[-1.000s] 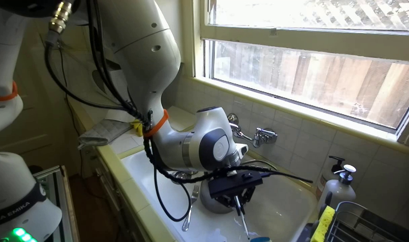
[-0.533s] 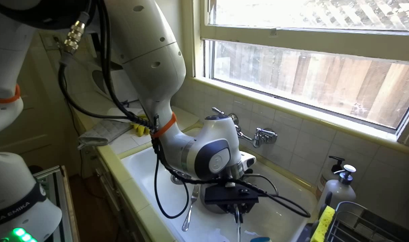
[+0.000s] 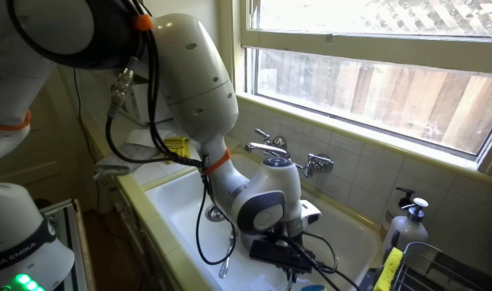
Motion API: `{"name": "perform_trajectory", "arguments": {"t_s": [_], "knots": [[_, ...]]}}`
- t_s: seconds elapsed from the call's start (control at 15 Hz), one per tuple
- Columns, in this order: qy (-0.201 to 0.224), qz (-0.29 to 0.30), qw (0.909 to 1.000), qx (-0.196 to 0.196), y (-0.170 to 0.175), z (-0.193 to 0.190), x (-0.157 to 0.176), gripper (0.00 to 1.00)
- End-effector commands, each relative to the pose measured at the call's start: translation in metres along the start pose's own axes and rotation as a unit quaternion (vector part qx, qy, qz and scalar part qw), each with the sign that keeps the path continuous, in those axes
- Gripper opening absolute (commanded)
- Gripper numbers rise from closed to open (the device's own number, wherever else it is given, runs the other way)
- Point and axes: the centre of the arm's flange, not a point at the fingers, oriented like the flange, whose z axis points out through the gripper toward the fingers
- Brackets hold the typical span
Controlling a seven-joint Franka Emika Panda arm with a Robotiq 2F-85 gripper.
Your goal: Pick up the white thing to stir inside the kettle
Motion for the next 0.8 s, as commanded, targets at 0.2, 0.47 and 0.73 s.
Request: {"name": "perform_trajectory", "arguments": {"t_s": [0.2, 0.47, 0.73], "knots": [[0.014, 0.036, 0.9985, 0.038, 0.021, 0.047, 0.011, 0.03], [0.017, 0.047, 0.9976, 0.049, 0.024, 0.058, 0.015, 0.03], [0.02, 0.054, 0.9971, 0.05, 0.027, 0.062, 0.018, 0.1]]}}
